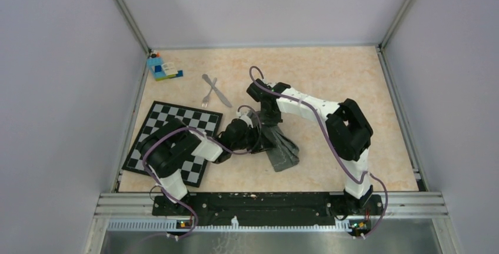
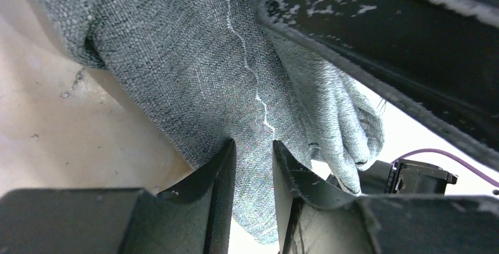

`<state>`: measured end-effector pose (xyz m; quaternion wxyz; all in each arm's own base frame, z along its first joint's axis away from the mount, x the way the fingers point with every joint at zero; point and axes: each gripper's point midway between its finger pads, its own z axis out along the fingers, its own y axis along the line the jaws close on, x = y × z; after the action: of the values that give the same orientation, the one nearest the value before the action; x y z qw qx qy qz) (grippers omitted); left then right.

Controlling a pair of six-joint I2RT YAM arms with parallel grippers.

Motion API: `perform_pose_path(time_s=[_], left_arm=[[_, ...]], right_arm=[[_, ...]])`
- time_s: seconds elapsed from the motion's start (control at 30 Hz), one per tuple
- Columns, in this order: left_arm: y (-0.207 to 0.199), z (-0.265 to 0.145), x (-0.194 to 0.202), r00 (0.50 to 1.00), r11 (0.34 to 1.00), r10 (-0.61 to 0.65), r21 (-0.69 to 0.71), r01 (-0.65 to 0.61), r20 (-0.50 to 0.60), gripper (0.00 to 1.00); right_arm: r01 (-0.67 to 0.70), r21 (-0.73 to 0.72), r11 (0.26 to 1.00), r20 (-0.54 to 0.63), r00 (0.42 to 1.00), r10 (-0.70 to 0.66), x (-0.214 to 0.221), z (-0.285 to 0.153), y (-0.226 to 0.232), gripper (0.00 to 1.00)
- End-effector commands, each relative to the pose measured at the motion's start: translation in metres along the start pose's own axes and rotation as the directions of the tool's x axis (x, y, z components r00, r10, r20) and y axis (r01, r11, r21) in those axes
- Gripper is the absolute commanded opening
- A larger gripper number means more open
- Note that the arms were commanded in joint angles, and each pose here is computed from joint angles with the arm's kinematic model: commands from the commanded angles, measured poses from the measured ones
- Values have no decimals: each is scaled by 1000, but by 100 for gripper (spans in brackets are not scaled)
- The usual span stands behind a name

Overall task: Fold the napkin into a case and place the utensils inside
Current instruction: Fold the 2/3-rectangle-folded napkin at the center of the board.

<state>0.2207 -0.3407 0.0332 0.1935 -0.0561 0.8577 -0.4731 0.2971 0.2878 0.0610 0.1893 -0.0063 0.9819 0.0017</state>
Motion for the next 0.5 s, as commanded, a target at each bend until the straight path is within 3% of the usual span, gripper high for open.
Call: perform_pose_path(time_s=[0.0,0.13,0.3,0.47], left_arm=[[5,-5,0,999,999,48,-3,-48,12,36],[-11,-21,-3,996,993,88,79,-91,34,45],[1,-49,-24,994,998,66,10,-67,92,62],[26,-53,-44,992,996,44,-78,-34,118,65]], right_arm=[[-82,-123,989,-14,997,81,6,-5,27,0],[-113,-165,980,5,993,115,3,-6,29,0],[-162,-184,970,2,986,165,-1,-8,23,0],[-187,-203,961,8,981,193,-5,-12,24,0]])
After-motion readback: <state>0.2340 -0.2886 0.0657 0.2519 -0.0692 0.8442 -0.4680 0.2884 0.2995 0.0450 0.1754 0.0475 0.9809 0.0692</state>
